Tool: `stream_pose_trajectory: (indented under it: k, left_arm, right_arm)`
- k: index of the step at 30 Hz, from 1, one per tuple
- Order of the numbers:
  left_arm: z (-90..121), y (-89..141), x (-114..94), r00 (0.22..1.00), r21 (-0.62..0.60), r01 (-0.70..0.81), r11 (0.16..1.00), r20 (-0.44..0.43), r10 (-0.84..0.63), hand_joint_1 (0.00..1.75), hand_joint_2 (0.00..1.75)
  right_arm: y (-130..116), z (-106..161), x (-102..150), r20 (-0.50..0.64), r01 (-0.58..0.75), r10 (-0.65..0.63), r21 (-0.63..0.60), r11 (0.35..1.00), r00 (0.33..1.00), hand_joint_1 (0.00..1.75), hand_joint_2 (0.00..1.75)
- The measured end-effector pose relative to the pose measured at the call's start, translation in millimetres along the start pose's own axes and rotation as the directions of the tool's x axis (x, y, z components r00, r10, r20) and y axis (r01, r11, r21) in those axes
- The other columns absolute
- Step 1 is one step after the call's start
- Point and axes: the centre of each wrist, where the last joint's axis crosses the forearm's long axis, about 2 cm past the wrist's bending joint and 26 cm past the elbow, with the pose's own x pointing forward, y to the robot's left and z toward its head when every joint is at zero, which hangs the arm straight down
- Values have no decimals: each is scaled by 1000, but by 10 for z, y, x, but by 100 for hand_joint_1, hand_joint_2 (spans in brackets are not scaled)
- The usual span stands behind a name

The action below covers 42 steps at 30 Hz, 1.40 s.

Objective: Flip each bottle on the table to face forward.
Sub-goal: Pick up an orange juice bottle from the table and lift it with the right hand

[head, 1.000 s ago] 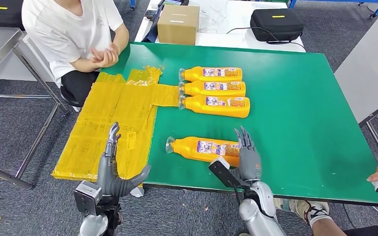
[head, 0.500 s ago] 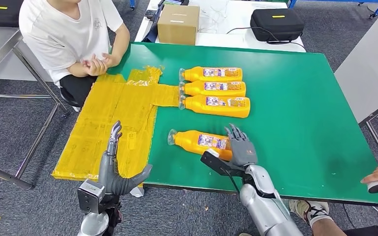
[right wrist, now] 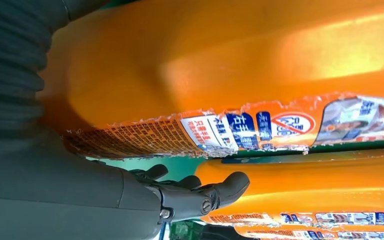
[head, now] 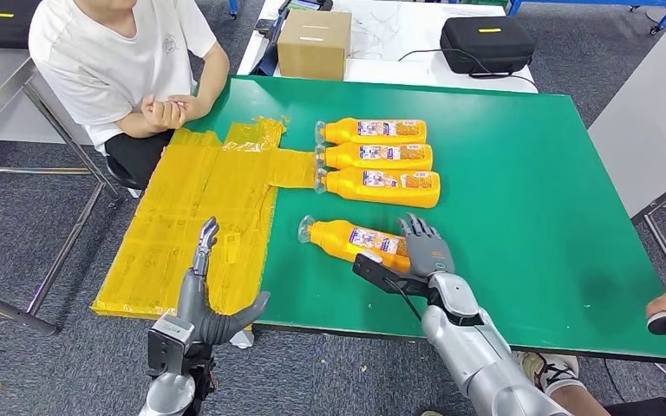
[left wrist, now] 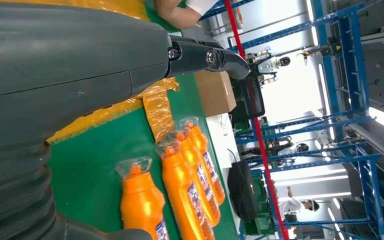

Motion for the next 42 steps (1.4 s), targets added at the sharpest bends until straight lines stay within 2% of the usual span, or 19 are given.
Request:
stream_pose_trajectory:
  k: [1, 5, 12, 18, 23, 26, 29, 35, 39, 42]
  left_arm:
    - [3, 1, -5, 1000, 0, 2, 1000, -2, -2, 0, 175]
    - [5, 2, -23, 1000, -4, 19, 1000, -6, -19, 0, 175]
    - [-13, 6, -46, 999, -4, 36, 999, -8, -36, 0, 175]
    - [-44, 6, -63, 999, -16, 50, 999, -3, -50, 0, 175]
    - [-46, -11, -72, 999, -18, 36, 999, -8, -36, 0, 175]
    - [-34, -9, -80, 999, -10, -47, 999, -29, 47, 0, 175]
    - [-15, -6, -91, 983, 9, -176, 984, -54, 176, 0, 175]
    - [34, 3, -129, 945, 61, -305, 951, -105, 310, 0, 175]
    - [122, -79, -133, 793, 89, -566, 819, -210, 571, 0, 175]
    - [178, -151, -115, 701, 83, -675, 733, -237, 672, 0, 175]
  right_arm:
    - [-5, -8, -2, -3, -1, 1, 13, 1000, 1000, 175, 175]
    - [-58, -64, -10, -13, 12, -11, 68, 998, 1000, 175, 175]
    - [-79, -105, -16, -5, 60, -60, 97, 994, 998, 175, 175]
    - [-76, -119, -119, -1, 220, -222, 140, 965, 975, 175, 175]
    - [-12, -82, -247, 14, 371, -377, 158, 915, 926, 175, 175]
    - [123, 0, -276, 99, 504, -523, 164, 848, 847, 175, 175]
    - [285, 115, -196, 160, 624, -642, 148, 767, 750, 175, 175]
    - [406, 276, 5, 201, 720, -722, 95, 687, 662, 175, 175]
    - [481, 450, 148, 263, 789, -770, 47, 612, 581, 175, 175]
    - [480, 555, 289, 324, 791, -757, 43, 611, 567, 175, 175]
